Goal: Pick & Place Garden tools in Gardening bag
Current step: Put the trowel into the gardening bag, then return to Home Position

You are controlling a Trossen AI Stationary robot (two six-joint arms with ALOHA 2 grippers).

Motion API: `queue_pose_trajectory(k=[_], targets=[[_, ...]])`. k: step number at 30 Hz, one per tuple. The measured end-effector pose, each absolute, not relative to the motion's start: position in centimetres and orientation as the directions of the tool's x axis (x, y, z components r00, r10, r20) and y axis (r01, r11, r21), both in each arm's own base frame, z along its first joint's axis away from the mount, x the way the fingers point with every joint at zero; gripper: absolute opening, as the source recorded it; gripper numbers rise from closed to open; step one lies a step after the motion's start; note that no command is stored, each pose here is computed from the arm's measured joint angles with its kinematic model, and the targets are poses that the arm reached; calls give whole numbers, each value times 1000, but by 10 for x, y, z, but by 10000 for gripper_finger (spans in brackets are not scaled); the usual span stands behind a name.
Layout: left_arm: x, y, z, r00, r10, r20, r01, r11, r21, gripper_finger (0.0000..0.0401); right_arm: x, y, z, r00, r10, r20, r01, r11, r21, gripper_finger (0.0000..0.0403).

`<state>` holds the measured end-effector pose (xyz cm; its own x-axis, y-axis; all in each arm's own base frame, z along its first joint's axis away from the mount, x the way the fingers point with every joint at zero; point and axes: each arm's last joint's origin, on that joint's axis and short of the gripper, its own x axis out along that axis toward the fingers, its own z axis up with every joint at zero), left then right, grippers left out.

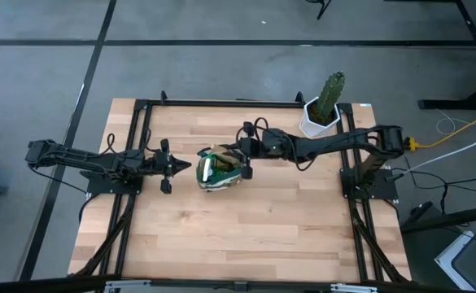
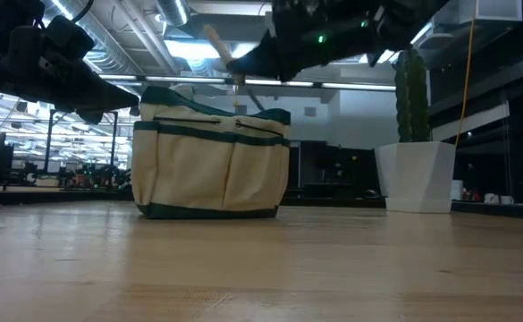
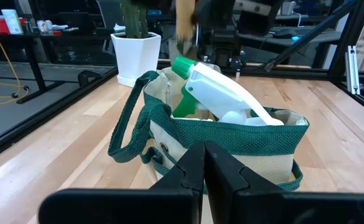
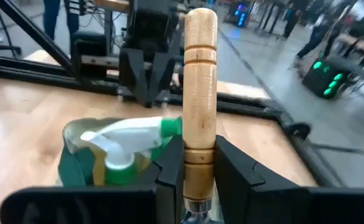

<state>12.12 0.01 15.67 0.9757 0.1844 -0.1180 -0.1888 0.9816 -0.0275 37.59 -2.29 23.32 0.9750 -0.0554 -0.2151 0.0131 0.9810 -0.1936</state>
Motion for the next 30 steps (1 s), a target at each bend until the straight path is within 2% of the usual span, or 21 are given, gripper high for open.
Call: queue_pose_trajectory(k=[7,17,22,27,30], targets=[[121,0,157,976,184,-118,-188,982,-28,4,389,-23,213,984,-21,-180,-4,990,-138,66],[121,0,157,976,184,-118,-188,982,-28,4,389,-23,200,963,-23,-268,-13,991,-130,70],[121,0,157,976,184,-118,-188,982,-28,4,388,-24,199,960,-28,-280,-1,995,-101,95],[121,0,157,976,184,-118,-188,982,-28,4,388,-26,199,952,-114,-283,98,993,-71,129],[121,0,157,976,184,-118,-189,982,-28,4,388,-26,199,952,-120,-283,112,993,-44,152]])
